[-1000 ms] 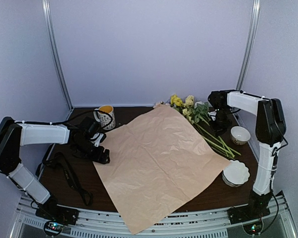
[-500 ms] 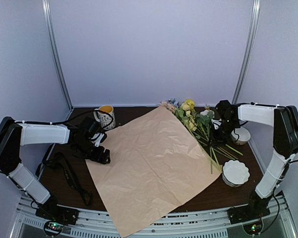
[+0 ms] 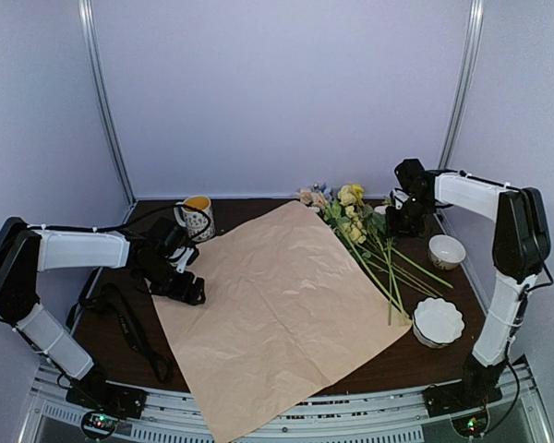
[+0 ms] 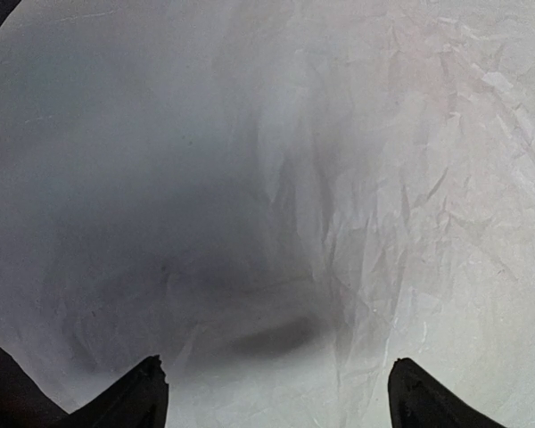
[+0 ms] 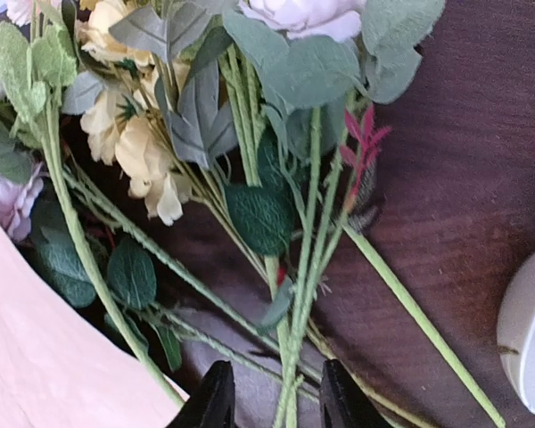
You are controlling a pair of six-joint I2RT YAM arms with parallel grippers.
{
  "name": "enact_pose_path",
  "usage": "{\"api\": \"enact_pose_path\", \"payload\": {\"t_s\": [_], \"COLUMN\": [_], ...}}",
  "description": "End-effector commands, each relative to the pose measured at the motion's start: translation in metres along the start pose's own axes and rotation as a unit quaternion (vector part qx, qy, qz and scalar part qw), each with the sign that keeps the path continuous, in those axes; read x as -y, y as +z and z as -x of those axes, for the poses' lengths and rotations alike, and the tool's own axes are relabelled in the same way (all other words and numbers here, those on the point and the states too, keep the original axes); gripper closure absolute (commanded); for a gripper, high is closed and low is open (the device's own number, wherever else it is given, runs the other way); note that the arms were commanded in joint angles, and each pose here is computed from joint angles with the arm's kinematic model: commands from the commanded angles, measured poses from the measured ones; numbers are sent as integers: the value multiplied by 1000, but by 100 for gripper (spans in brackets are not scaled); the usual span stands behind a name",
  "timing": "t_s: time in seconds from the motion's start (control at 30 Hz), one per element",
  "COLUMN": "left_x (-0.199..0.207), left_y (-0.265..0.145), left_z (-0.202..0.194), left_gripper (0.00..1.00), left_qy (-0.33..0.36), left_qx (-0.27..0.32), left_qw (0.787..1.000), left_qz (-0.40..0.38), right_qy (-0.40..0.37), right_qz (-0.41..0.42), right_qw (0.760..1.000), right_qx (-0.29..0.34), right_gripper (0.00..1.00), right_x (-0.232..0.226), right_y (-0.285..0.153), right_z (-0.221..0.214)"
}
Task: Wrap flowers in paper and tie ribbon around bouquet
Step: Pick up the fake flower from the corner of the board.
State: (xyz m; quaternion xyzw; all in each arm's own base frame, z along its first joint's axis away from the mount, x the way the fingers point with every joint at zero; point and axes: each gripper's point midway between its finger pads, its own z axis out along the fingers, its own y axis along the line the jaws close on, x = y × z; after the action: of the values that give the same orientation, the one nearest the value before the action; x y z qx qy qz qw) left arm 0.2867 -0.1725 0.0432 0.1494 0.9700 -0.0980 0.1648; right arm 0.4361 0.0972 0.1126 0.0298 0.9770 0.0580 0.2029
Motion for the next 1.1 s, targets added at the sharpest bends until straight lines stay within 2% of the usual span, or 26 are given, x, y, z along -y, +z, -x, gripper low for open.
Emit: {"api": "enact_pose_path", "payload": {"t_s": [0.0, 0.3, 0.43, 0.57, 0.77, 0.93, 1.07], "left_x": [2, 1, 1, 1, 1, 1, 1], "left_y": [-3, 0, 0, 0, 0, 0, 0], "left_z": [7, 1, 0, 0, 0, -1, -1], "left_gripper": [11, 11, 11, 11, 11, 11, 11], "left_qy": [2, 5, 6, 8, 8, 7, 8], "left_qx": [23, 26, 28, 30, 29, 28, 27], "left_qw": [1000, 1000, 1000, 999, 999, 1000, 1000], "left_qz": [-8, -10, -11, -12, -12, -12, -12], "right_qy": [37, 79, 77, 79, 77, 69, 68], "right_qz": [-19, -82, -83, -64, -57, -66, -90], "right_qw": [998, 992, 991, 993, 994, 994, 994], "right_qx": [-43, -56, -65, -62, -54, -47, -6], "right_gripper": [66, 67, 79, 82, 100, 100, 100], "right_x": [7, 34, 35, 31, 32, 37, 46], "right_y": [35, 59, 64, 63, 59, 53, 28], "right_z": [4, 3, 0, -1, -4, -6, 7]}}
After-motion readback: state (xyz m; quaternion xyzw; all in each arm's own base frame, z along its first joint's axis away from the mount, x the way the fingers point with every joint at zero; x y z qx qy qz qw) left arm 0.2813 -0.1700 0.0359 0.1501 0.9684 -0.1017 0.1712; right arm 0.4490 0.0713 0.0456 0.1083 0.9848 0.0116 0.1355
